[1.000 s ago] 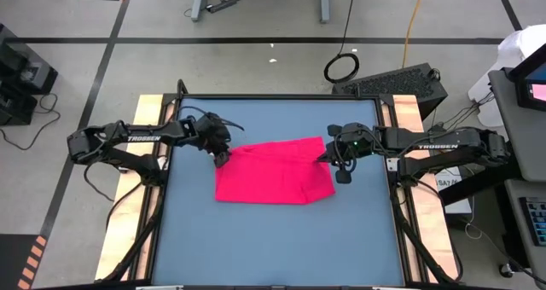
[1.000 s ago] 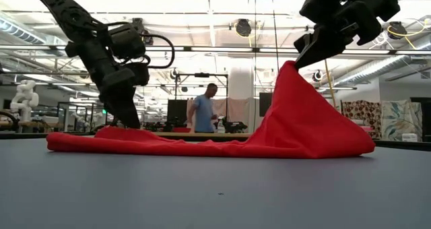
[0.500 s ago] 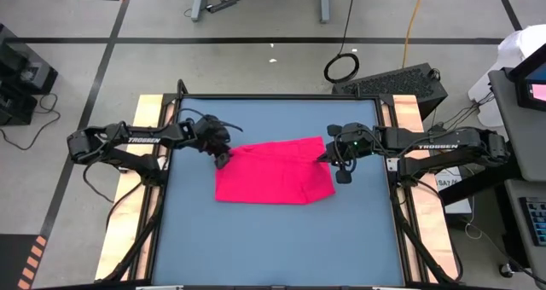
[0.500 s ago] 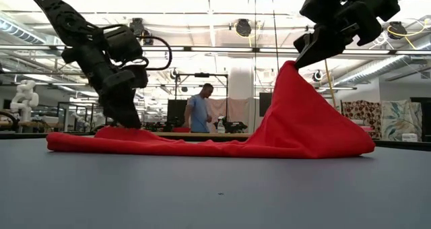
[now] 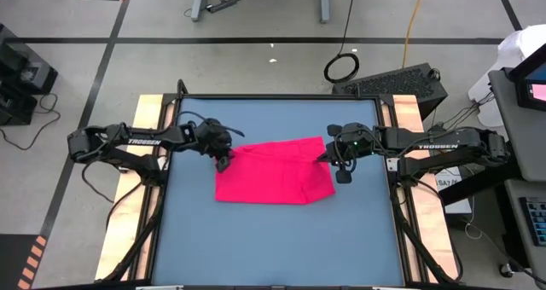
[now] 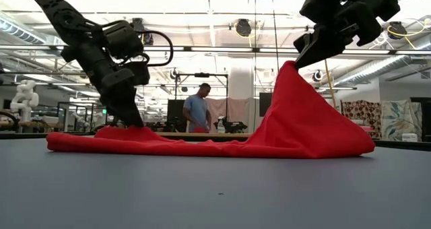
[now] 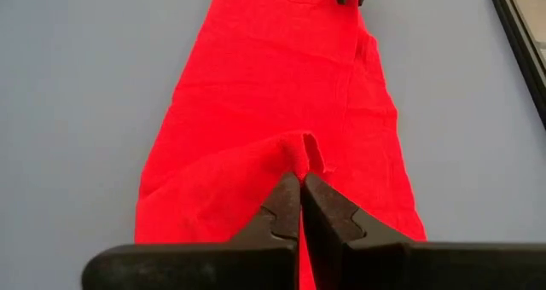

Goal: Roll towel
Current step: Roll the red towel

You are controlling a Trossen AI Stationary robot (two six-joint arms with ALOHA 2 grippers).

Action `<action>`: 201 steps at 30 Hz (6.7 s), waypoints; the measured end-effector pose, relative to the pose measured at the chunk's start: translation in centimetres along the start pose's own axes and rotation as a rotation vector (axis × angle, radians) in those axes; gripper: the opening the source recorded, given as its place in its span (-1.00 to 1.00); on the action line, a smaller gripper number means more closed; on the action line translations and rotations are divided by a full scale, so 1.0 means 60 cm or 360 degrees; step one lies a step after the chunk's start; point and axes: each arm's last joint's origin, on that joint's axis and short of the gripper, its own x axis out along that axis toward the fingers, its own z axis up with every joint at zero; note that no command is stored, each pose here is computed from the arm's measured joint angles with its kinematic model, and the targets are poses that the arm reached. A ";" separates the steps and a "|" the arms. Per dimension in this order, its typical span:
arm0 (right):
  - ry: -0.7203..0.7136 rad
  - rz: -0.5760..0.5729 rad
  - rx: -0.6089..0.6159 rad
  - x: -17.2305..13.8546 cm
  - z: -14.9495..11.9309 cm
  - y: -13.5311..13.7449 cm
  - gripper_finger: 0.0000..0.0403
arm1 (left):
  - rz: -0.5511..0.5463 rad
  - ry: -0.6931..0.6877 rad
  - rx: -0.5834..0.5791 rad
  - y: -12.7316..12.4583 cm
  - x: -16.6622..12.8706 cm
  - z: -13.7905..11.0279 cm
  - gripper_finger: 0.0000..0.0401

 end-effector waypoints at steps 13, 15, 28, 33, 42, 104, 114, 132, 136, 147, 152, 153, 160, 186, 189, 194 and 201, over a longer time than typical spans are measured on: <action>-0.0009 -0.0002 -0.0006 0.000 0.001 0.000 -1.00 | -0.0008 -0.0070 0.0015 -0.019 0.000 0.006 -0.95; 0.0008 0.0002 -0.0002 -0.001 -0.001 0.000 -1.00 | -0.0036 -0.0088 -0.0033 -0.025 -0.009 0.009 -0.96; 0.0011 -0.0115 0.0100 -0.060 -0.010 0.007 -1.00 | -0.0178 -0.0371 -0.0073 -0.100 -0.171 -0.014 -0.98; -0.0061 -0.0015 0.0166 -0.080 -0.011 0.013 -1.00 | -0.0289 -0.0517 -0.0046 -0.115 -0.215 -0.034 -0.99; -0.0188 0.0201 0.0296 -0.105 -0.008 0.025 -1.00 | -0.0486 -0.0639 0.0161 -0.131 -0.249 -0.053 -0.99; 0.0056 -0.0374 0.0252 -0.069 -0.030 0.012 -1.00 | -0.0205 -0.0433 -0.0022 -0.177 -0.200 -0.051 -0.95; 0.0048 0.0155 0.0978 -0.077 -0.033 0.030 -1.00 | -0.0856 -0.0445 -0.0528 -0.212 -0.221 -0.027 -0.95; 0.0467 0.0760 0.1578 -0.104 -0.049 0.077 -1.00 | -0.1105 -0.0099 -0.0750 -0.263 -0.220 -0.056 -0.95; 0.0516 0.0867 0.1663 -0.111 -0.045 0.089 -1.00 | -0.1195 -0.0174 -0.0760 -0.274 -0.231 -0.056 -0.97; 0.0384 0.0921 0.1845 -0.127 -0.030 0.092 -1.00 | -0.0966 -0.0219 -0.0726 -0.262 -0.242 -0.068 -0.99; 0.0226 0.0504 0.1734 -0.109 -0.033 0.082 -1.00 | -0.0640 -0.0085 -0.0728 -0.246 -0.220 -0.089 -0.99; 0.0203 0.0428 0.1702 -0.104 -0.033 0.079 -1.00 | -0.0602 -0.0088 -0.0720 -0.244 -0.218 -0.091 -0.99; 0.0172 0.0005 0.1499 -0.076 -0.037 0.069 -1.00 | -0.0413 -0.0224 -0.0716 -0.235 -0.212 -0.092 -0.97; 0.0233 -0.0498 0.1228 -0.051 -0.042 -0.043 -1.00 | 0.0109 -0.0310 -0.0688 -0.187 -0.184 -0.080 -0.96; 0.0286 -0.0503 0.1213 -0.039 -0.047 -0.053 -1.00 | 0.0180 -0.0302 -0.0668 -0.182 -0.179 -0.078 -0.96; 0.0359 -0.0457 0.1202 -0.010 -0.052 -0.062 -1.00 | 0.0263 -0.0305 -0.0666 -0.175 -0.172 -0.075 -0.96; 0.0475 -0.0454 0.1213 0.025 -0.062 -0.069 -1.00 | 0.0401 -0.0282 -0.0579 -0.169 -0.156 -0.074 -0.96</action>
